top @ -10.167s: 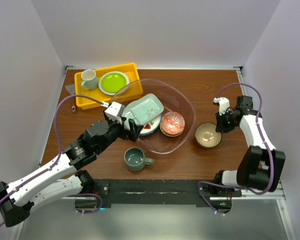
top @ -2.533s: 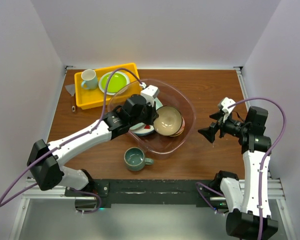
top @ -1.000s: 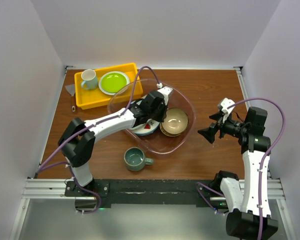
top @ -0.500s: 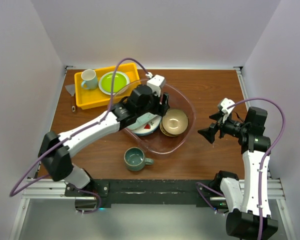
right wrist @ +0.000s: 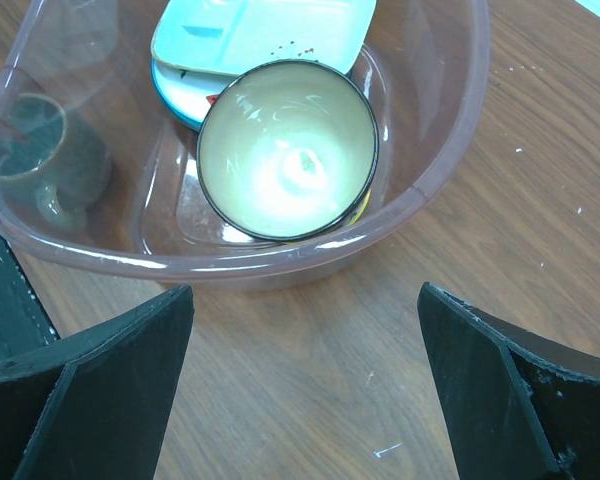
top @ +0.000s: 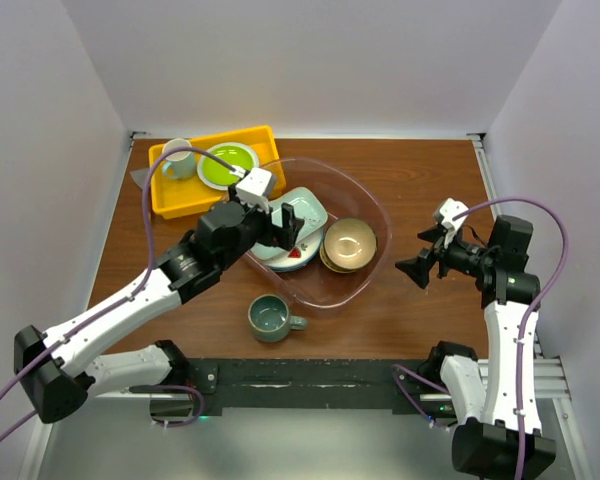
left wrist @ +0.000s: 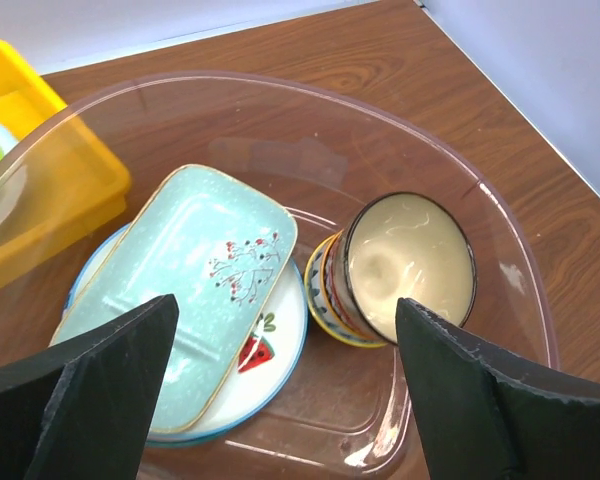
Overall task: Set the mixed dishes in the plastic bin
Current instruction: Place the bowl in the plastic bin.
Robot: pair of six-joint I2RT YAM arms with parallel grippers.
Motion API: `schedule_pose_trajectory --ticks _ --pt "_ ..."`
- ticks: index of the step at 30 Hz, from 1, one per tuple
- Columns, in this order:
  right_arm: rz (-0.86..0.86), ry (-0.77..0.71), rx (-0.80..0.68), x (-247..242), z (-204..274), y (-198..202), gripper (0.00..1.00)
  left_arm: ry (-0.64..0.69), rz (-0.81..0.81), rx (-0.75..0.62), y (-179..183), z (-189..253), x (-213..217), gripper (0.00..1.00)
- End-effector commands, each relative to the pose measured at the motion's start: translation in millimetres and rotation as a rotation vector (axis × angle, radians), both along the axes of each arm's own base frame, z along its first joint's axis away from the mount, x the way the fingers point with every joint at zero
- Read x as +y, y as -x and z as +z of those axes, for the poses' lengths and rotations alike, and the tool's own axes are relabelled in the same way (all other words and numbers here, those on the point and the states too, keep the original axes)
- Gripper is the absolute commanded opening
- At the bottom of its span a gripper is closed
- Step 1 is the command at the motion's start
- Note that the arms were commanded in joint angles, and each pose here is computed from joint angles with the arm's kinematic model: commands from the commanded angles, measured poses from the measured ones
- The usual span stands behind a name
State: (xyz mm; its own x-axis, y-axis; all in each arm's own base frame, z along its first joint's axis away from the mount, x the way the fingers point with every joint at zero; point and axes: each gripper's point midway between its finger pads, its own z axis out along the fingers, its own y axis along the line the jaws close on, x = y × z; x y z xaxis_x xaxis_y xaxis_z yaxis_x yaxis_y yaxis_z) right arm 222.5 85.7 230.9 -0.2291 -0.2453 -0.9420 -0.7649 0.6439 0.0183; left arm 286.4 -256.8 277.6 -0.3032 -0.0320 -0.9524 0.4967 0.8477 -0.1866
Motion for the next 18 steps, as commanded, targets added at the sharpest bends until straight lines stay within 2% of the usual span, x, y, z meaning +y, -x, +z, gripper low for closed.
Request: schedule_pose_trajectory --ticks 1,10,18 --pt "0.022 0.004 -0.044 2 3 0 0.98 0.04 0.059 -0.072 5 17 24 0.98" --pt "0.027 0.002 -0.044 2 1 0 0.98 0.047 0.076 -0.055 29 12 51 0.98" --pt "0.029 0.001 -0.046 2 0 -1 0.98 0.039 0.05 0.05 52 -13 59 0.98"
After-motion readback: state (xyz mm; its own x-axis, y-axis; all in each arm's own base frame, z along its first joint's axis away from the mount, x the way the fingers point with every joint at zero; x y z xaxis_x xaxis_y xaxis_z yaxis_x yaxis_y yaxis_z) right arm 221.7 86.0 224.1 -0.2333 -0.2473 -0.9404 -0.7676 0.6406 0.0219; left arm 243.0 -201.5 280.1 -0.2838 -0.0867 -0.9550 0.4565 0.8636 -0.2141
